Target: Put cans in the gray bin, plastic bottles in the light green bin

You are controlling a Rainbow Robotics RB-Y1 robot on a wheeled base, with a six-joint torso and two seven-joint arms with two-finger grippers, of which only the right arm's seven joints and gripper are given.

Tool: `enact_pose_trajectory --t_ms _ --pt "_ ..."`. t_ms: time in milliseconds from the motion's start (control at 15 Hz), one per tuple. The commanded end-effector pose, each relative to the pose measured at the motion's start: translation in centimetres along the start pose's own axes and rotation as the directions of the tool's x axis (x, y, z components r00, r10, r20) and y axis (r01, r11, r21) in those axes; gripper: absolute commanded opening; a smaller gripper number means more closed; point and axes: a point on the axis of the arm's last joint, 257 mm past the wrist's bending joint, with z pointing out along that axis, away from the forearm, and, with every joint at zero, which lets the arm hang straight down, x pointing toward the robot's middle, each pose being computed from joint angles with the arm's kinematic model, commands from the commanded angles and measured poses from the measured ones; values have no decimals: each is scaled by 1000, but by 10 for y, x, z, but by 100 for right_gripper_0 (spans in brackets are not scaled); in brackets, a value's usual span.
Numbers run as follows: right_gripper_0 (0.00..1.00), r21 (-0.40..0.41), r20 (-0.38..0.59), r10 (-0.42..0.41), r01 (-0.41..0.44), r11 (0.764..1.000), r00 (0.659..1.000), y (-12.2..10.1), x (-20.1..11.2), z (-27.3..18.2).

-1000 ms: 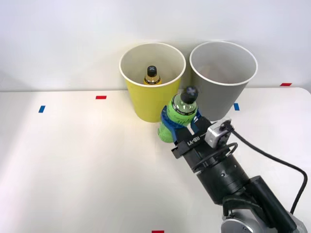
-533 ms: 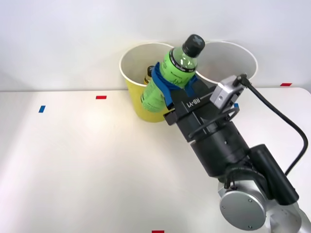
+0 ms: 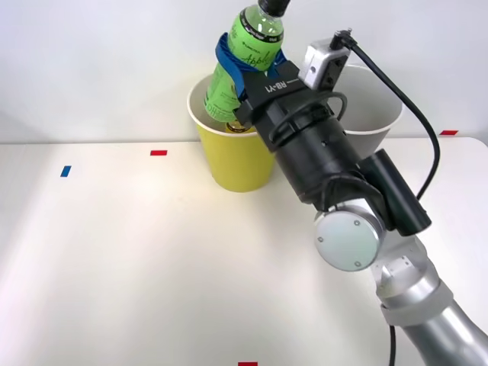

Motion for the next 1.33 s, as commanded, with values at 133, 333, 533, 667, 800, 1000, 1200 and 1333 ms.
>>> enact_pose_trajectory --t_ms 133,333,533,667,800,1000,1200,1333 --pt "0 67 28 -27 25 997 999 -16 26 51" --pt "0 106 24 -72 69 992 997 -31 45 80" --pt "0 109 2 -96 95 990 995 -40 52 95" --pt "0 117 -20 -110 112 987 994 -49 60 101" --pt "1 129 -19 -106 108 986 994 -54 61 100" --pt "63 135 -14 -113 114 984 993 -58 59 99" --pt "100 137 -15 -109 110 984 994 -59 59 99" --pt "100 137 -15 -108 109 985 994 -59 59 99"
